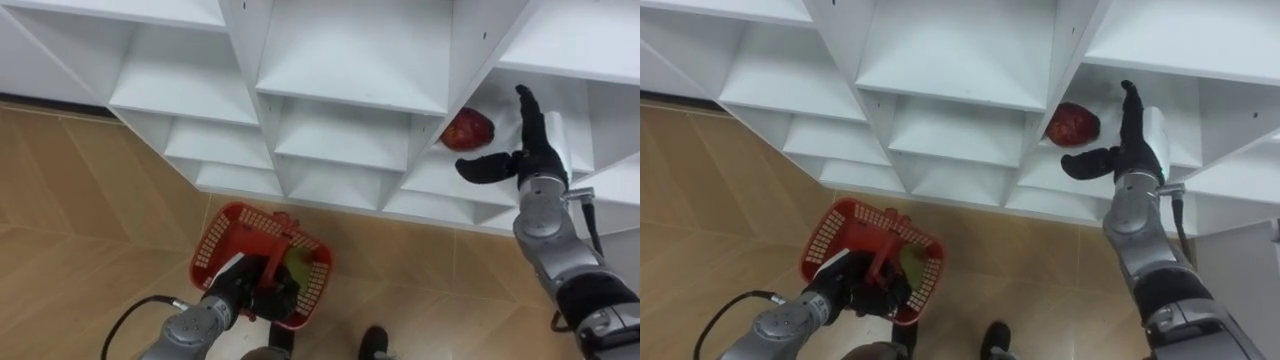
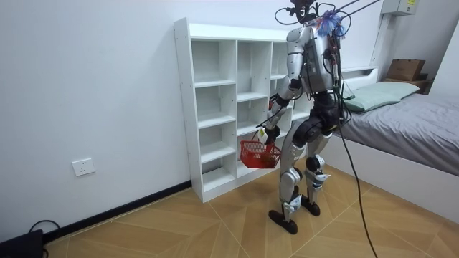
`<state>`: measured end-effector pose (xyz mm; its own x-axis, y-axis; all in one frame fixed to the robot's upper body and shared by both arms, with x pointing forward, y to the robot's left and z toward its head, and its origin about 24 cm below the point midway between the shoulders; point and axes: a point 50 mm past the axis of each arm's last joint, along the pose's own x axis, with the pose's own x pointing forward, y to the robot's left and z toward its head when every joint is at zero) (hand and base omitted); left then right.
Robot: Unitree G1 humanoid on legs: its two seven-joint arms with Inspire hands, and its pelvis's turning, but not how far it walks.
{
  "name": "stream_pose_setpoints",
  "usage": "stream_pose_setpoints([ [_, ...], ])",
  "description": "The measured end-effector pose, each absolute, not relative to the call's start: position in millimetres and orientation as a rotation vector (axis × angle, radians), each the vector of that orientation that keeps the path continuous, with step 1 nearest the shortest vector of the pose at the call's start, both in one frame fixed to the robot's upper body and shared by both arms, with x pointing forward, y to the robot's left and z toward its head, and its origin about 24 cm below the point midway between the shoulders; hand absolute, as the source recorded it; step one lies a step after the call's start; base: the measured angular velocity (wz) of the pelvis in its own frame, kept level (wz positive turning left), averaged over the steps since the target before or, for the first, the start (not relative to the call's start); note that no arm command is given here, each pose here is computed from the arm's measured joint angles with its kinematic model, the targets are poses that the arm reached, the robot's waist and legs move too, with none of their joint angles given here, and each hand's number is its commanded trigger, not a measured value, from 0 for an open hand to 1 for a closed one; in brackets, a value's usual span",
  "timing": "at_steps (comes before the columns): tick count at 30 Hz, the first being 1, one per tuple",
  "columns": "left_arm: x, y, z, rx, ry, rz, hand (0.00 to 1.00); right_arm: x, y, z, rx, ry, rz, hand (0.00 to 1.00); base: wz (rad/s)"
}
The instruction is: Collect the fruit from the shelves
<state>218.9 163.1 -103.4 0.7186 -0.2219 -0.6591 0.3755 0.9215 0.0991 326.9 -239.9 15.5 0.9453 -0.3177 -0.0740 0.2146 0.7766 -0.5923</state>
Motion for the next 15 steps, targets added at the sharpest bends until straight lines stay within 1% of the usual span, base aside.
stream_pose_setpoints([
  [15,221,160,-102,0.229,0.688,-0.337,1.0,331,-219,14,-0.743,0.145,-0.157,0.0,0.0],
])
